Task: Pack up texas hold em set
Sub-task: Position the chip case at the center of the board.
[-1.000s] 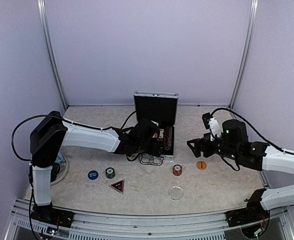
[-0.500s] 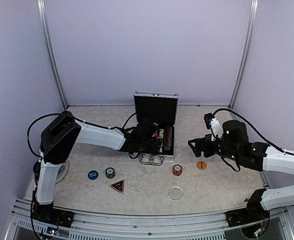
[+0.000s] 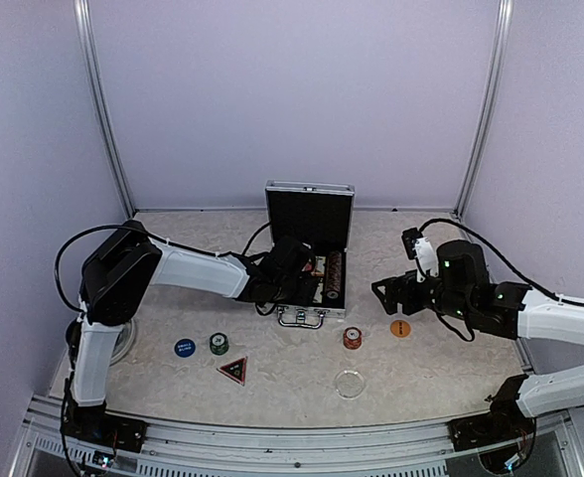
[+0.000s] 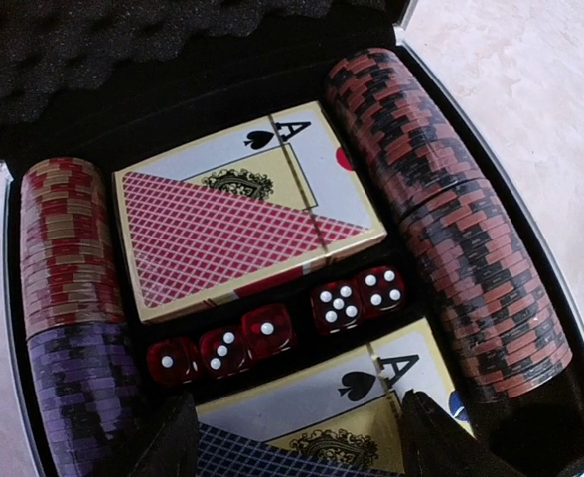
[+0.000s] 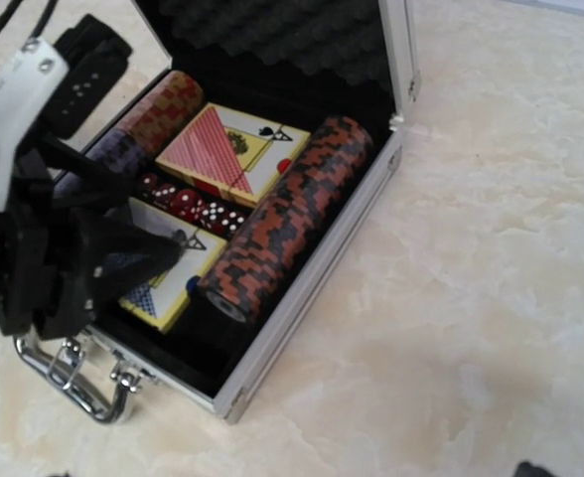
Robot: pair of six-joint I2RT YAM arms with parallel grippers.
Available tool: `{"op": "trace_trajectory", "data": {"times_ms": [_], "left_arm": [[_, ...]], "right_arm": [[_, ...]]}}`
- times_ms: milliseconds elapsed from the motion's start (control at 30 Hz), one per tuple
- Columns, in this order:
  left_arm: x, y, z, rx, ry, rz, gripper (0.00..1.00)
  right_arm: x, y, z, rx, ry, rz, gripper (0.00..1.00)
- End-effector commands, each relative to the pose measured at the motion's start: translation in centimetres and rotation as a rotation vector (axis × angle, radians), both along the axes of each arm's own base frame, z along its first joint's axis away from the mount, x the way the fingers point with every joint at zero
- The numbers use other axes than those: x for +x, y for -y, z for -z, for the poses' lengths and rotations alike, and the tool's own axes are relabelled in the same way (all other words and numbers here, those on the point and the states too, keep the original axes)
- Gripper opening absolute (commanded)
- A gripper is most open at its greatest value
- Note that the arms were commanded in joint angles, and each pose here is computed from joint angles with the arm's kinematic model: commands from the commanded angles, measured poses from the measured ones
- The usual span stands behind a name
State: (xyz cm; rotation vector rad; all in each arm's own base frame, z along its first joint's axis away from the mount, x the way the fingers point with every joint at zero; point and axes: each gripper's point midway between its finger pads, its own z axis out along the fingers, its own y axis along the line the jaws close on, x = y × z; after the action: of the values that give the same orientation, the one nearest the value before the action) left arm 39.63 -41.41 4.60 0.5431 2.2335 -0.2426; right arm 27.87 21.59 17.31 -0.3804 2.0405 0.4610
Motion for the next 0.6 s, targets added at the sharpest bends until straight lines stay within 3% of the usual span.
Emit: {"op": "trace_trajectory", "data": {"times_ms": [0, 200, 400, 567], "left_arm": [[0.2, -2.6, -3.1, -0.013, 0.044, -0.073, 0.69], [0.8, -5.5, -5.7, -0.027, 0.105, -0.148, 0.71], [0.8, -4.7, 0.7, 0.106, -0.004, -0.132, 0.70], [0.2, -4.2, 3.1, 0.106, -0.045, -0.106, 0.69]], "right_arm": [[-0.2, -0.1, -0.3, 0.018, -0.004, 0.002, 0.96], [-0.5, 0.2, -0.4, 0.033, -0.002, 0.010, 0.96], [-0.6, 0.1, 0.0, 0.037, -0.017, 0.007, 0.96], [-0.8, 0.6, 0.0, 0.022, -0.016, 0.017, 0.96]]}}
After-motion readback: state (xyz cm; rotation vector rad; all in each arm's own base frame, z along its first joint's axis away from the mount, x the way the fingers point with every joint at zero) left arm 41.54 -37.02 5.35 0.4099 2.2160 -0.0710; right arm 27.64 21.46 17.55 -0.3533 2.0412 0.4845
